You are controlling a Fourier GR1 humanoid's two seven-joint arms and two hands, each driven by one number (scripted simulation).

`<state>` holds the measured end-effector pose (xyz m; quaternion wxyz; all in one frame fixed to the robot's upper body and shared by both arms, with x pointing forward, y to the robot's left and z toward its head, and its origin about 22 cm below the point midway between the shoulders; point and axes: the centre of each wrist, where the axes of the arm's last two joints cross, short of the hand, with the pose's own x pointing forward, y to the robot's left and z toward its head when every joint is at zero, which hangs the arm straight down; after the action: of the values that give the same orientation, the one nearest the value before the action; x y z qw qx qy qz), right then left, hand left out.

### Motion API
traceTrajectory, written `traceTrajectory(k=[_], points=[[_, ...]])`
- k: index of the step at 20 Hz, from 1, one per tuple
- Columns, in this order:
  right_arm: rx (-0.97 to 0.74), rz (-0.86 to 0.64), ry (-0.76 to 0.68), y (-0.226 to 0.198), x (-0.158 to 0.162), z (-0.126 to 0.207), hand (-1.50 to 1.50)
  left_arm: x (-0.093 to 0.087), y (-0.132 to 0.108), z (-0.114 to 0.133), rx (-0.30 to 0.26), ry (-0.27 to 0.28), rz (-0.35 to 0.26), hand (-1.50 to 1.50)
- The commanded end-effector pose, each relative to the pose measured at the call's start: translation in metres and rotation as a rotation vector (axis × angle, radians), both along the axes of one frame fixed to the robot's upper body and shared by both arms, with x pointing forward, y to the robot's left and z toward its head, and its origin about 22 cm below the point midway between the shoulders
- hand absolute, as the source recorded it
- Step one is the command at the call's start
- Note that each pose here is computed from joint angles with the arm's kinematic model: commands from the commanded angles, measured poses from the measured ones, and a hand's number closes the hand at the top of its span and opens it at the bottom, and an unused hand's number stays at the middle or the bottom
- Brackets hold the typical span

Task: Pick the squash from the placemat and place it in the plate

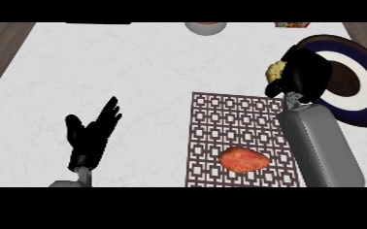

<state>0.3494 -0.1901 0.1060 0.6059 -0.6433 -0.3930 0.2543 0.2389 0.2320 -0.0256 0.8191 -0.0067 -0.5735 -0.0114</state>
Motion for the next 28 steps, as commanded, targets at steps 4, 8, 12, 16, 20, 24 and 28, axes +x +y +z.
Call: traceTrajectory(k=[4,8,12,16,20,24,28], points=[[-0.011,-0.461,-0.461,-0.027,0.034,0.067,1.50,0.008,-0.011,0.008,0.007,-0.030,-0.065,0.00],[-0.009,-0.601,-0.645,-0.039,0.041,0.087,1.50,0.009,-0.014,0.007,0.001,-0.027,-0.084,0.00],[-0.010,-0.702,-0.773,-0.055,0.044,0.094,1.50,0.011,-0.022,0.009,-0.003,-0.036,-0.097,0.00],[-0.006,-0.750,-0.899,-0.058,0.041,0.093,1.50,0.011,-0.017,0.009,0.005,-0.035,-0.089,0.00],[-0.077,-0.810,-0.955,-0.076,0.039,0.082,1.50,0.013,-0.010,0.008,0.012,-0.017,-0.069,0.00],[-0.149,-0.858,-0.974,-0.091,0.034,0.058,1.50,0.014,-0.018,0.008,0.009,-0.017,-0.067,0.00],[-0.193,-0.942,-0.999,-0.125,0.019,0.037,1.50,0.008,-0.012,0.000,-0.001,0.009,-0.038,0.00]])
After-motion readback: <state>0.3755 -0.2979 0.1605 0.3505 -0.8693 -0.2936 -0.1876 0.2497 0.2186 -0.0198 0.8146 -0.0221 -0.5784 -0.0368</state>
